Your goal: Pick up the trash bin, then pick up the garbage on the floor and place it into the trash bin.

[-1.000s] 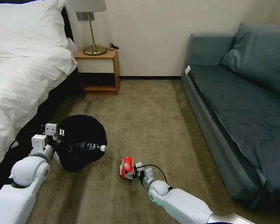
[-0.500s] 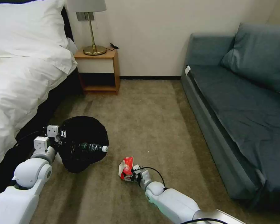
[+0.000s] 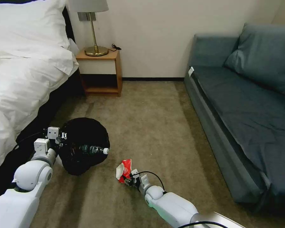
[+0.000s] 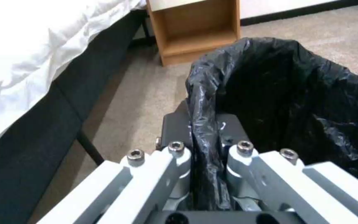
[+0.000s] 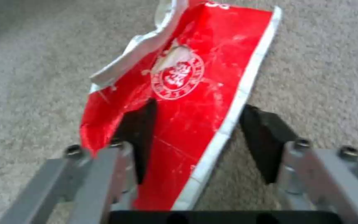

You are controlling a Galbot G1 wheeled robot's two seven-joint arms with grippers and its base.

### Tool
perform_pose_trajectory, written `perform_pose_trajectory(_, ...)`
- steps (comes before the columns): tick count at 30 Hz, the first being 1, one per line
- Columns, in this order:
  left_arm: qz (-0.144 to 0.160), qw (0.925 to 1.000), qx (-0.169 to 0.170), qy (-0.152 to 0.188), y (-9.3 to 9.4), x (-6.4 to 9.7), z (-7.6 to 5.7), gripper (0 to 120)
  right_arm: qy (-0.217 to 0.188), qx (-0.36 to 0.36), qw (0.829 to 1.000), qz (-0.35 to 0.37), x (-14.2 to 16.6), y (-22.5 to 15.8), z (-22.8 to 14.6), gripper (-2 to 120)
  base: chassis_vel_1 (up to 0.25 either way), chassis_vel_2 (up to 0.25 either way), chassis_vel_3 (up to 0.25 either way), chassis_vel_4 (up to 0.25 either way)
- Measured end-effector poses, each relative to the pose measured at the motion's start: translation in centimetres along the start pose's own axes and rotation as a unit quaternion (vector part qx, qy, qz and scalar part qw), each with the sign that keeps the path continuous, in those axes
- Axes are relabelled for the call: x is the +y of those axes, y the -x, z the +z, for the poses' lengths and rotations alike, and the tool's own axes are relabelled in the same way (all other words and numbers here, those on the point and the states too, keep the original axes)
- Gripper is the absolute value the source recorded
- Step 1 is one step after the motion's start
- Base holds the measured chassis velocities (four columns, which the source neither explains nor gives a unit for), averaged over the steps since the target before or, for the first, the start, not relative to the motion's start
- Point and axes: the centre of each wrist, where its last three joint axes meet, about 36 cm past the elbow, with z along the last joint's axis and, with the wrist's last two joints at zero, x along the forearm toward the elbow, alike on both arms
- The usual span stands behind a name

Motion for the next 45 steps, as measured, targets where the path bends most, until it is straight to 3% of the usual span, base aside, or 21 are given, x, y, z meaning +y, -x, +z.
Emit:
perform_pose_trajectory(11, 0.001, 1.0, -0.001, 0.0, 0.0, 0.1, -0.1, 5, 0.006, -0.007, 1.0, -0.001, 0.0, 0.1, -0.3, 12, 0.0, 0.0, 0.0, 0.0)
perform_pose_trajectory(13, 0.001, 1.0, -0.001, 0.001, 0.0, 0.1, -0.1, 5, 0.01, -0.011, 1.0, 0.0, 0.0, 0.2, -0.6, 0, 0.0, 0.0, 0.0, 0.0)
perform_pose_trajectory(29, 0.004, 1.0, -0.003, 0.005, -0.1, 0.3, -0.2, 5, 0.016, -0.02, 1.0, 0.004, -1.0, -0.2, -0.7, 0, 0.0, 0.0, 0.0, 0.0)
perform_pose_trajectory(45, -0.005, 0.9999, -0.007, 0.008, -0.5, 1.9, -0.5, 5, 0.019, -0.025, 0.999, 0.005, -1.1, 0.0, -0.7, 0, 0.0, 0.0, 0.0, 0.0)
